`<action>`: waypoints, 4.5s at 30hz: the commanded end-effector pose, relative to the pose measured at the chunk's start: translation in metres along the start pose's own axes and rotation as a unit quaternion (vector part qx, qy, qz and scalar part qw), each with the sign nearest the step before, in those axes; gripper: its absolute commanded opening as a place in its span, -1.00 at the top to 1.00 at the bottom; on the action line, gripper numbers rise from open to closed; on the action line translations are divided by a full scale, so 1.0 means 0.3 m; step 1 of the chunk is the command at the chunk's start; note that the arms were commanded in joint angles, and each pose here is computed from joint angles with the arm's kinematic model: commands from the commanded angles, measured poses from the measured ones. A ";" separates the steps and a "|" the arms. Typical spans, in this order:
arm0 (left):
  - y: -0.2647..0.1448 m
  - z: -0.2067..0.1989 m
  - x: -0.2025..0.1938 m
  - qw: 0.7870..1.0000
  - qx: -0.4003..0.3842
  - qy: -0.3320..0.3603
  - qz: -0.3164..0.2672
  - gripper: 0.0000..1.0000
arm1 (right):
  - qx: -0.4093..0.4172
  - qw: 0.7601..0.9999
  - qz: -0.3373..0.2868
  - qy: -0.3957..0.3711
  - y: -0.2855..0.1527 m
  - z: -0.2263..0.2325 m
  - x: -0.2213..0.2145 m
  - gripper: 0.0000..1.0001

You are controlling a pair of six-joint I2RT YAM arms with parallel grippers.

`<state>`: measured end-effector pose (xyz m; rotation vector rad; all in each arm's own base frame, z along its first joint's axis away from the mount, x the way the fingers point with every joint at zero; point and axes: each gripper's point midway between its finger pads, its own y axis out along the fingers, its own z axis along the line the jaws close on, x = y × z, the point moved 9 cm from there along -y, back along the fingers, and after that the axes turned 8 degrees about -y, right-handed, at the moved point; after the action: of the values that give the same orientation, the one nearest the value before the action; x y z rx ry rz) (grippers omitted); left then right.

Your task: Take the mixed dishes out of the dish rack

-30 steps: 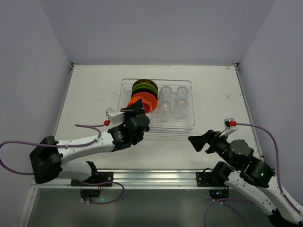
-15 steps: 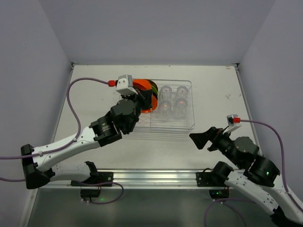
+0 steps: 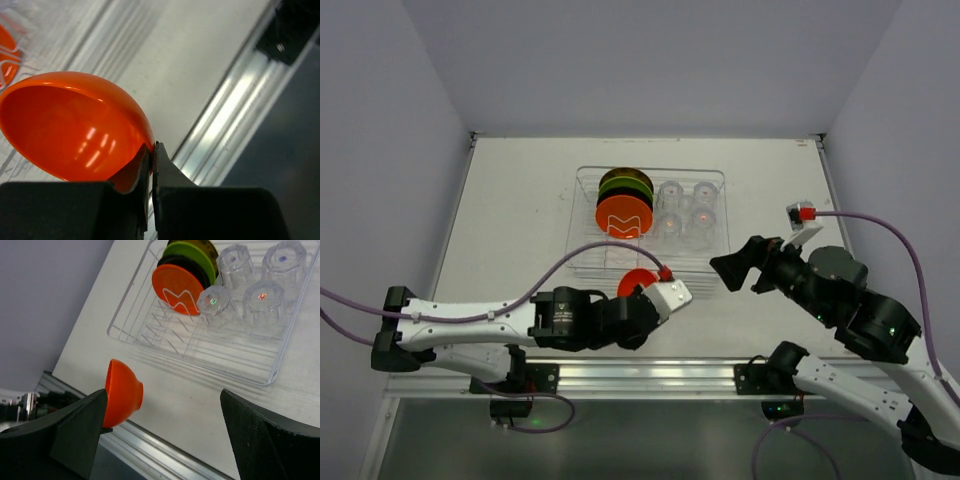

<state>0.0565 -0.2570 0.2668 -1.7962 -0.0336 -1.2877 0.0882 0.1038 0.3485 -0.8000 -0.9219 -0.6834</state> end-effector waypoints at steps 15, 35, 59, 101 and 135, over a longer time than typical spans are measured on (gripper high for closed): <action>0.089 -0.155 -0.240 0.913 -0.057 0.377 0.146 1.00 | 0.092 0.928 0.345 -0.106 0.183 0.071 -0.305 -0.37; 0.126 -0.158 -0.203 0.903 -0.040 0.407 0.129 1.00 | 0.026 0.910 0.372 -0.181 0.267 0.117 -0.401 1.00; -0.282 0.433 0.276 0.870 0.305 -0.260 -0.288 -1.00 | -0.359 0.910 -0.030 0.207 0.483 -0.755 0.224 1.00; -0.080 0.600 0.158 0.874 0.247 -0.350 -0.229 -1.00 | -0.353 0.877 0.201 0.255 0.848 -1.107 -0.001 0.33; 0.281 0.647 0.346 0.497 0.248 -0.796 -0.241 -0.83 | -0.175 0.952 -0.173 0.180 0.088 -0.381 -0.103 -0.98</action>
<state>0.2719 -0.2265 0.2797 -1.8634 -1.5952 0.4460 0.1503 0.0329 0.2755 -0.7294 -0.5960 -1.2511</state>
